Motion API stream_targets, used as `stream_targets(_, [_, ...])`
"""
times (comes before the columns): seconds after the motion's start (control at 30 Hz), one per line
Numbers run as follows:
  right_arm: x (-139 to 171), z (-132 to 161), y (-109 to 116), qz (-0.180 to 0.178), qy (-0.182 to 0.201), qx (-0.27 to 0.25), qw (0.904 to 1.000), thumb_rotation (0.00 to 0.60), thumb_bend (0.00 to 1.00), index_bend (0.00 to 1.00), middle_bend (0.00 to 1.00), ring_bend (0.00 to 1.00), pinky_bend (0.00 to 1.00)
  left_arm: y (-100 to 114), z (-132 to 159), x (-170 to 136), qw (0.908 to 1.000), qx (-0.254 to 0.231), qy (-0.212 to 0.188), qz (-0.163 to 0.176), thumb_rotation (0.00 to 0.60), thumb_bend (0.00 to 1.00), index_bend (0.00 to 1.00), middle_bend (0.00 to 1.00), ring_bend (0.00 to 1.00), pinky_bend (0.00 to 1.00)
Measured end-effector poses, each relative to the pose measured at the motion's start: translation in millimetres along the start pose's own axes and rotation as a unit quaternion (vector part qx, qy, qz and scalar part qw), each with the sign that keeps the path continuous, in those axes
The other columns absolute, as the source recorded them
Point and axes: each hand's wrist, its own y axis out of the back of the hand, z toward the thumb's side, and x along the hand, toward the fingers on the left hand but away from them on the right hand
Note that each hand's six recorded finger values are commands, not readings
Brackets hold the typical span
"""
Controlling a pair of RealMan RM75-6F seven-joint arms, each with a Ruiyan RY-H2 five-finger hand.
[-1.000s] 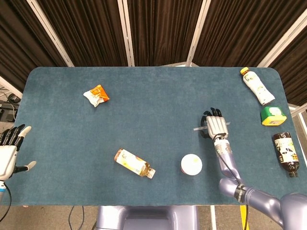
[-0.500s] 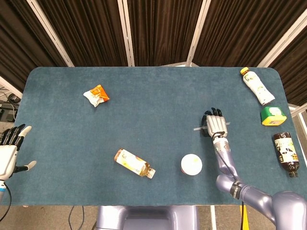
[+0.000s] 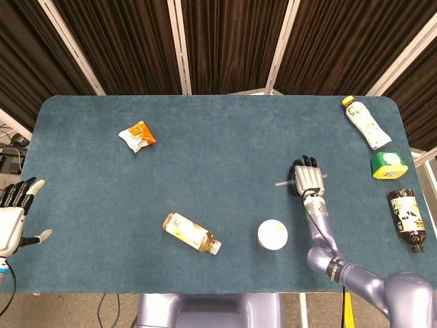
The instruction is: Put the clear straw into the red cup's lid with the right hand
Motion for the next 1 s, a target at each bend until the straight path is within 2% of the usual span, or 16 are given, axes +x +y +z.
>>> stream_targets(0.13, [-1, -1, -1, -0.001, -0.003, -0.001, 1.0000, 0.600, 0.35, 0.51, 0.21, 0.00, 0.00, 0, 0, 0, 1.0000, 0.000, 0.000, 0.000, 0.600, 0.15, 0.00, 0.00, 0.00, 0.00])
stream_targets(0.27, [-1, -2, -4, 0.000, -0.004, -0.003, 1.0000, 0.600, 0.37, 0.56, 0.21, 0.00, 0.00, 0, 0, 0, 1.0000, 0.000, 0.000, 0.000, 0.600, 0.15, 0.00, 0.00, 0.00, 0.00])
stream_targets(0.7, [3, 12, -1, -0.009, 0.021, -0.018, 0.9996, 0.600, 0.39, 0.59, 0.23, 0.00, 0.00, 0, 0, 0, 1.0000, 0.000, 0.000, 0.000, 0.600, 0.15, 0.00, 0.00, 0.00, 0.00])
stream_targets(0.87, [8, 20, 11, -0.020, 0.037, -0.048, 0.9980, 0.600, 0.39, 0.59, 0.23, 0.00, 0.00, 0, 0, 0, 1.0000, 0.000, 0.001, 0.000, 0.600, 0.15, 0.00, 0.00, 0.00, 0.00])
stream_targets(1.0, [15, 30, 30, -0.032, 0.052, -0.104, 0.9927, 0.600, 0.39, 0.59, 0.23, 0.00, 0.00, 0, 0, 0, 1.0000, 0.000, 0.001, 0.000, 0.600, 0.15, 0.00, 0.00, 0.00, 0.00])
